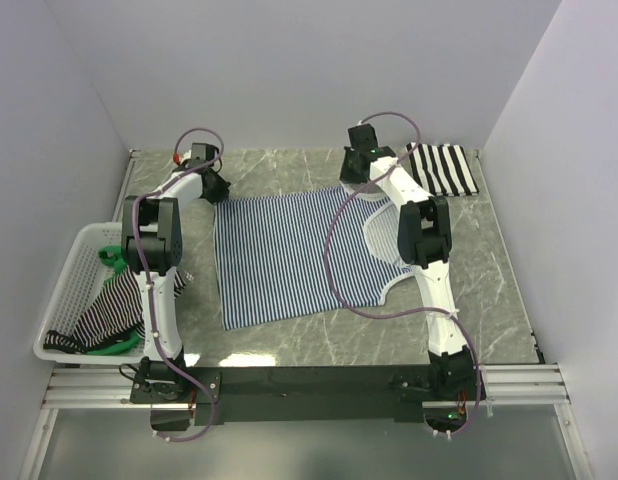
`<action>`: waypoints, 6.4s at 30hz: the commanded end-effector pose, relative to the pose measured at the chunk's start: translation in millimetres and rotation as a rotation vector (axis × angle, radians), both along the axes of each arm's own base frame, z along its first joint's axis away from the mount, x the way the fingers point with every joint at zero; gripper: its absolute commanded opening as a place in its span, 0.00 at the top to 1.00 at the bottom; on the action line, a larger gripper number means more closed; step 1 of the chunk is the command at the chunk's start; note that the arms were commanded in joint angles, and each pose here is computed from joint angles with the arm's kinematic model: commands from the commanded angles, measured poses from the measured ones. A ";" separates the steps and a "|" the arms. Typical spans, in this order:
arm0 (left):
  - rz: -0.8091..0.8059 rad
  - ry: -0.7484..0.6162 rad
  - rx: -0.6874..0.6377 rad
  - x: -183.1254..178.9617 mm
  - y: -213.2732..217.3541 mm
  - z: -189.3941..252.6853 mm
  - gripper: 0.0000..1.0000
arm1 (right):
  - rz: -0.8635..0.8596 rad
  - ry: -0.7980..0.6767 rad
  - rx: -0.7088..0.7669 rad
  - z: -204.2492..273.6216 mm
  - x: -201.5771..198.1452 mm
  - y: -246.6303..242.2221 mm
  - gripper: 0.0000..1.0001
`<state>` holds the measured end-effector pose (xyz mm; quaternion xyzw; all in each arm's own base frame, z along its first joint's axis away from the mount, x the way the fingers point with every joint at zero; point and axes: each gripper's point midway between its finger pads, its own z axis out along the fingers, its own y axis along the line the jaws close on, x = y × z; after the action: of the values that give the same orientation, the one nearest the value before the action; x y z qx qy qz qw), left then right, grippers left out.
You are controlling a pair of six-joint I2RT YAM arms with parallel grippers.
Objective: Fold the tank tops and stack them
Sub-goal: Fold the tank top
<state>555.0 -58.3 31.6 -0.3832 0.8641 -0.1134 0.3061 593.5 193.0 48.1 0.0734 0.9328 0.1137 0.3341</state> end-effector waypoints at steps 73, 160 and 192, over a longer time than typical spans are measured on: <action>-0.062 0.044 0.016 2.1 -1.8 3.5 0.78 | 0.018 -0.022 -0.059 6.2 10.0 -0.2 0.54; -0.104 0.001 0.196 26.5 -6.8 5.6 0.69 | -0.131 -0.203 -0.054 60.5 1.6 -31.2 1.00; -0.001 -0.312 0.164 35.2 -9.6 89.9 0.99 | -0.135 -0.217 0.079 49.7 -2.6 -43.3 1.00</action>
<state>572.3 -65.9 51.1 -0.3233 0.8622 -0.0436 0.3875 579.7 149.8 49.9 0.1283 0.9093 0.1031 0.3821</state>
